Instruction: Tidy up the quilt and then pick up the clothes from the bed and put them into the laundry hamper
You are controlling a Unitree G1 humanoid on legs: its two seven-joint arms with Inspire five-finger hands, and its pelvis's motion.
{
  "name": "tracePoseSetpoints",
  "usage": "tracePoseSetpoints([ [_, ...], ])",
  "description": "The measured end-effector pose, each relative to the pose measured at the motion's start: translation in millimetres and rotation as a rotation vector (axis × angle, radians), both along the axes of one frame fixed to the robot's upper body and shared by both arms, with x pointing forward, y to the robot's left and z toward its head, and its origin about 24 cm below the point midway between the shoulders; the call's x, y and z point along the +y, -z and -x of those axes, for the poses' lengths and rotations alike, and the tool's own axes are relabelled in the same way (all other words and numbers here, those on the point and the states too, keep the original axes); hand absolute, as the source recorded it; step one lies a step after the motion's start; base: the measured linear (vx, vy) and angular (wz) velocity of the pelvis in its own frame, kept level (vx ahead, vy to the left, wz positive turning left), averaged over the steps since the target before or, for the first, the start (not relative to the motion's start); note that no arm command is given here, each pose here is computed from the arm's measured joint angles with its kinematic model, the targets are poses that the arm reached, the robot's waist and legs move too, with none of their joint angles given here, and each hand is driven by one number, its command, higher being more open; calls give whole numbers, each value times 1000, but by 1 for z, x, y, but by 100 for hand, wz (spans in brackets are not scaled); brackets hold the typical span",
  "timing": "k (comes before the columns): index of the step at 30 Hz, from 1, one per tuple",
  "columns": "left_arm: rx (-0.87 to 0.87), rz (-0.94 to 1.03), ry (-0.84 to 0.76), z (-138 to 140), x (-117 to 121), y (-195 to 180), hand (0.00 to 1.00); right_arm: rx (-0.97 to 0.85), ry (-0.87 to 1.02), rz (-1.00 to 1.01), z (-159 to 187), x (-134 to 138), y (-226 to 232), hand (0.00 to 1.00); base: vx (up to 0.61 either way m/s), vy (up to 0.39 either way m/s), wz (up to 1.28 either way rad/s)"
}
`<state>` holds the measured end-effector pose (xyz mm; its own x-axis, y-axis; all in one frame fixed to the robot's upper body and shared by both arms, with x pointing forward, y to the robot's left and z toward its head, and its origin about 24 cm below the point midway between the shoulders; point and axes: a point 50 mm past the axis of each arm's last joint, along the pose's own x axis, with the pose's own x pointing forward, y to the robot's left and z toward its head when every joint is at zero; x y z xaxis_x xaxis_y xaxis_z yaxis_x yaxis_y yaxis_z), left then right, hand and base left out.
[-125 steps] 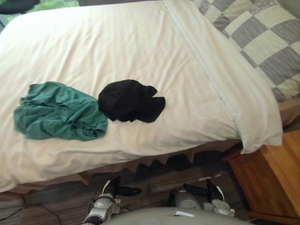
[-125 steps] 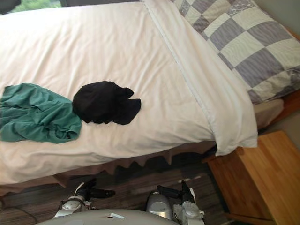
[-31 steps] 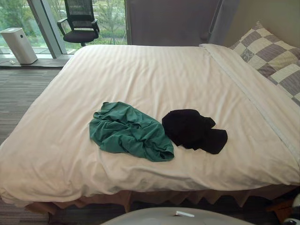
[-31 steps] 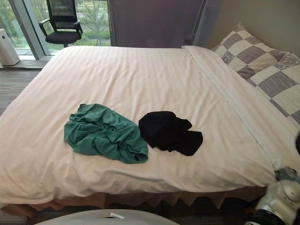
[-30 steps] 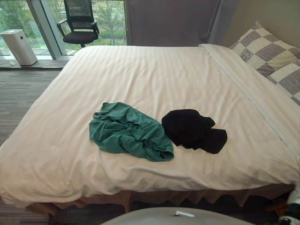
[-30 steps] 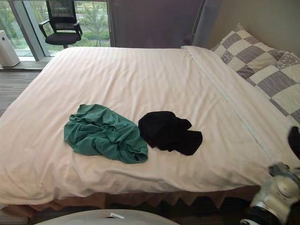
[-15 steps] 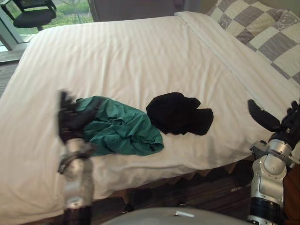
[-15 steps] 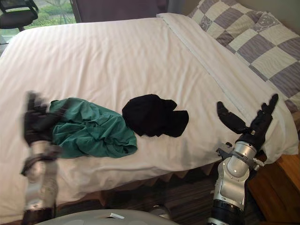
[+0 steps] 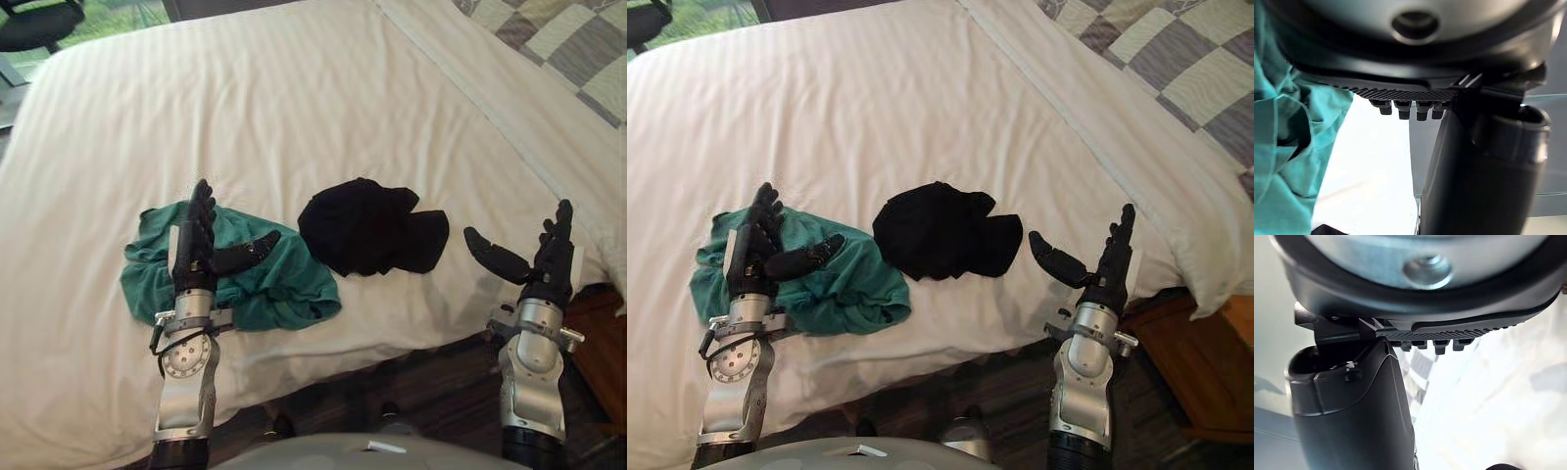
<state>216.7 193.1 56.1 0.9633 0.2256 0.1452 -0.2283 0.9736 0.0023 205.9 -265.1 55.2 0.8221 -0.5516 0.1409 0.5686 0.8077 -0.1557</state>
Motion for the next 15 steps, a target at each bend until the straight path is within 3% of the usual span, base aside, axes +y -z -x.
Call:
tracePoseSetpoints([
  [15,202,-78,-174,25,22,35,100,68,-72,-53,9,22,19,100,10,-46,1],
])
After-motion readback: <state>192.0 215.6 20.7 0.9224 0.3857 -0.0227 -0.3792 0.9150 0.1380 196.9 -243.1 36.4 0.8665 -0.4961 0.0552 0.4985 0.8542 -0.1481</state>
